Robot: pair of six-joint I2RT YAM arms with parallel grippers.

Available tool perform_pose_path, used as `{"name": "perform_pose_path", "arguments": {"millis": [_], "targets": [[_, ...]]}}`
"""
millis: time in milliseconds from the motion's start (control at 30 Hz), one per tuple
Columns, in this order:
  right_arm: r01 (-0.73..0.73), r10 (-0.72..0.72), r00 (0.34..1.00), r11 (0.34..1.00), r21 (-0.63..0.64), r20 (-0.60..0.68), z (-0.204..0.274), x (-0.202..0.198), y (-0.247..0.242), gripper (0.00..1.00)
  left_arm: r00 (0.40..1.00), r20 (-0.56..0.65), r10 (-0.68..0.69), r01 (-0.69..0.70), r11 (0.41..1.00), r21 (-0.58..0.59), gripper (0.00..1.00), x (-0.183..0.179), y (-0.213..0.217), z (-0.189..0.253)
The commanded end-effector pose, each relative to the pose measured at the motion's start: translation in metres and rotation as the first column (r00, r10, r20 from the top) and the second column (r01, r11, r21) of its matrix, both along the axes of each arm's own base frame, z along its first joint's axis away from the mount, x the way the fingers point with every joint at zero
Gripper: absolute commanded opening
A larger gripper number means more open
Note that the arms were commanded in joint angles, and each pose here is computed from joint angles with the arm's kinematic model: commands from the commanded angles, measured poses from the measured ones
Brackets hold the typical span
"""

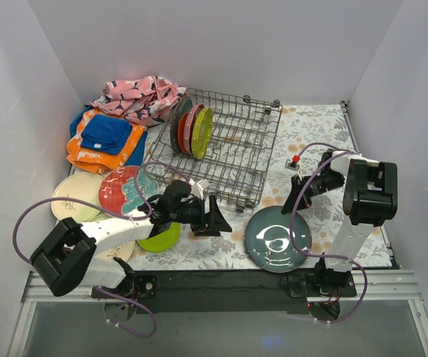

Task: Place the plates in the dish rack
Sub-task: Pass the plate from the right arm to the left

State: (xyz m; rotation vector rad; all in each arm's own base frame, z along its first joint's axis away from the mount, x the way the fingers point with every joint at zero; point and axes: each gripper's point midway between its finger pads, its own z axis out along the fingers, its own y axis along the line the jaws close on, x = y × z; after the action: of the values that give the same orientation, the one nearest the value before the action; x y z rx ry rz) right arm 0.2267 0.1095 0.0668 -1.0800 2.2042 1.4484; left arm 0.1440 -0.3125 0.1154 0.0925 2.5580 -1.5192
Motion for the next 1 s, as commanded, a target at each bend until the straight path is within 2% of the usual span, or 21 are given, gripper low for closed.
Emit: {"name": "perform_pose_path", "arguments": {"millis": [0, 667, 967], "targets": [[0.036, -0.036, 0.999, 0.998, 0.058, -0.001, 0.018, -0.001, 0.015, 0.01, 0.997, 0.066, -0.037, 0.039, 0.999, -0.024, 0.66, -0.003, -0.013, -0.002], [-0.041, 0.044, 0.999, 0.995, 0.087, -0.027, 0.039, -0.02, 0.05, 0.01, 0.989, 0.085, -0.123, 0.122, 0.992, 0.016, 0.65, -0.008, -0.036, -0.047], [-0.05, 0.053, 0.998, 0.992, 0.116, -0.023, 0.051, -0.022, 0.06, 0.01, 0.979, 0.121, -0.164, 0.163, 0.986, 0.015, 0.61, -0.008, -0.052, -0.057]]}}
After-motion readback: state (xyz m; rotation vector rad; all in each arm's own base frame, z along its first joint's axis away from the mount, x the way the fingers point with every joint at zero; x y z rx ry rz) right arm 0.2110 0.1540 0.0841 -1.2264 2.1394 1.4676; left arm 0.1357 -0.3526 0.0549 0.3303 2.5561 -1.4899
